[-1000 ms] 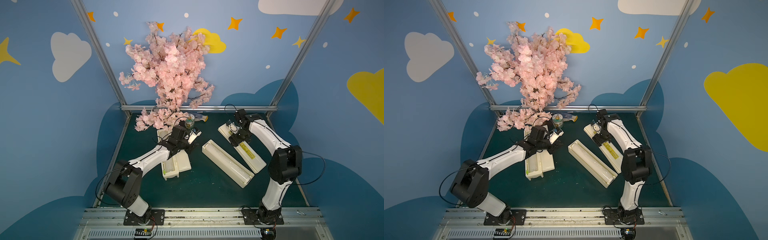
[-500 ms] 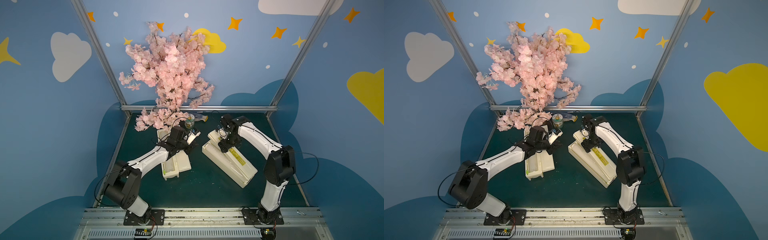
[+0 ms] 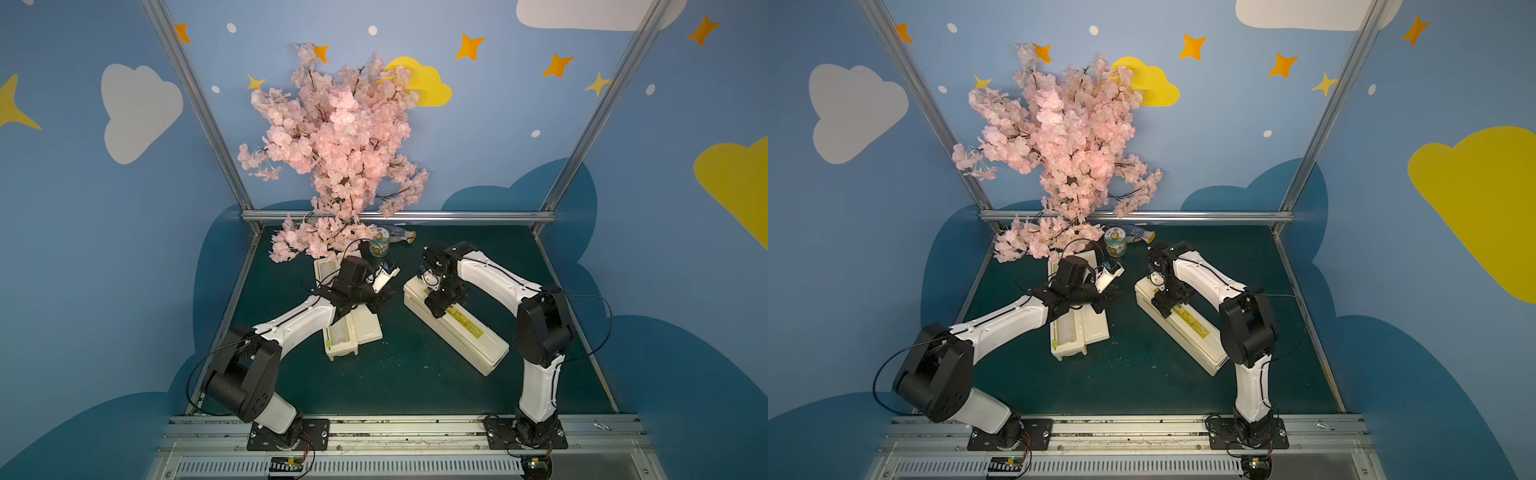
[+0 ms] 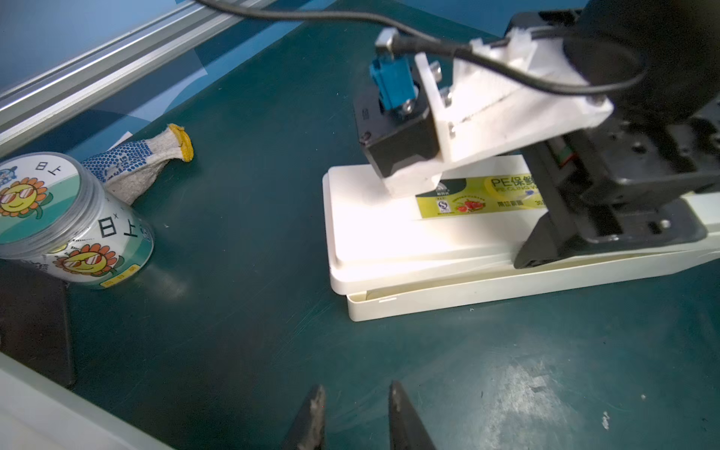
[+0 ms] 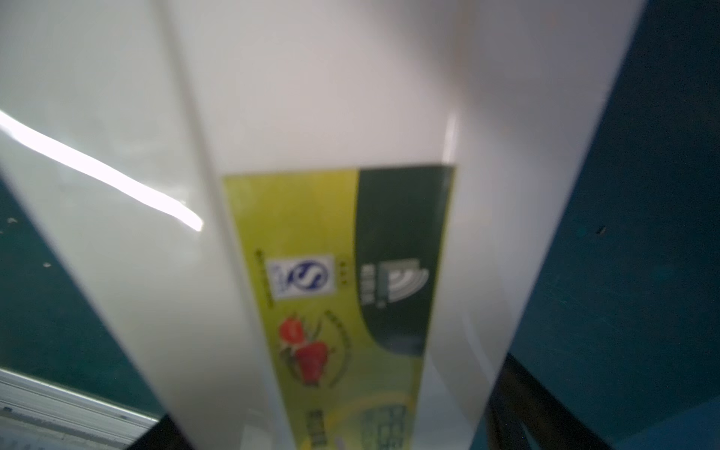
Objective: Put plastic wrap rolls into dispensers
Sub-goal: Close the lid on the plastic wrap cutting box.
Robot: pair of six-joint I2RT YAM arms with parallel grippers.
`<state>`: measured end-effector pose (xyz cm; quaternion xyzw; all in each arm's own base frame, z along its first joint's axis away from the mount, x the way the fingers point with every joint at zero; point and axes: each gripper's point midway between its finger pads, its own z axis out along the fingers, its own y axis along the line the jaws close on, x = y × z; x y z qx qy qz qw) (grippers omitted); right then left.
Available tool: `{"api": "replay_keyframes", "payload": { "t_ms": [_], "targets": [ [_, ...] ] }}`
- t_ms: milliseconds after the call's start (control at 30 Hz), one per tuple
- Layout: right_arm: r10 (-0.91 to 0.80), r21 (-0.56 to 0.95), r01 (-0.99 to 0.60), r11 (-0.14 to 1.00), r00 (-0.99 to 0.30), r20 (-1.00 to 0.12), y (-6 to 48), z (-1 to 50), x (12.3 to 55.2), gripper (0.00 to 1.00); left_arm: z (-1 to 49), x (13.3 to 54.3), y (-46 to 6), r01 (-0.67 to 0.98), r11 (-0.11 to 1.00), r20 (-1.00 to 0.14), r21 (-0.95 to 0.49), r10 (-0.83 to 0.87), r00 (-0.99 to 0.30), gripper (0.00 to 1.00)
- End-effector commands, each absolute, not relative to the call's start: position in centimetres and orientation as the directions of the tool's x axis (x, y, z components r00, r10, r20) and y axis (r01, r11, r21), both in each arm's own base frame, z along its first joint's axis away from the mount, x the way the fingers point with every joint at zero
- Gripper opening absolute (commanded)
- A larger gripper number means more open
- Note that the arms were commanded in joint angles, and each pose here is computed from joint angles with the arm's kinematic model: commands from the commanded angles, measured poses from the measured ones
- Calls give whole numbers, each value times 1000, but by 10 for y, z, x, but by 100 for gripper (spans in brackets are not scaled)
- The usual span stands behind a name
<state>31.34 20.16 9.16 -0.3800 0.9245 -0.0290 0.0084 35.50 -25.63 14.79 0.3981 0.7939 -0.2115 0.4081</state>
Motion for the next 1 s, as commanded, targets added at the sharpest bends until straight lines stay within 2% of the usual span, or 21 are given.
{"api": "replay_keyframes", "payload": {
  "t_ms": [0, 100, 300, 667, 967],
  "targets": [
    [-706, -72, -705, 705, -708, 25, 197, 89, 310, 73, 157, 353, -256, 811, 585, -830, -3, 452, -328, 30],
    [-709, -109, -710, 695, -703, 62, 190, 92, 308, 72, 156, 354, -256, 812, 584, -828, -7, 451, -332, 29],
    [-715, -103, -717, 689, -696, 66, 188, 86, 304, 73, 155, 355, -259, 813, 582, -830, -19, 444, -337, 30],
    [-728, -70, -726, 684, -686, -8, 205, 87, 304, 73, 152, 357, -261, 816, 577, -829, -33, 440, -345, 29],
    [-729, -34, -729, 684, -684, -12, 225, 82, 299, 73, 151, 359, -265, 824, 566, -826, -40, 446, -346, 29]
  ]
}}
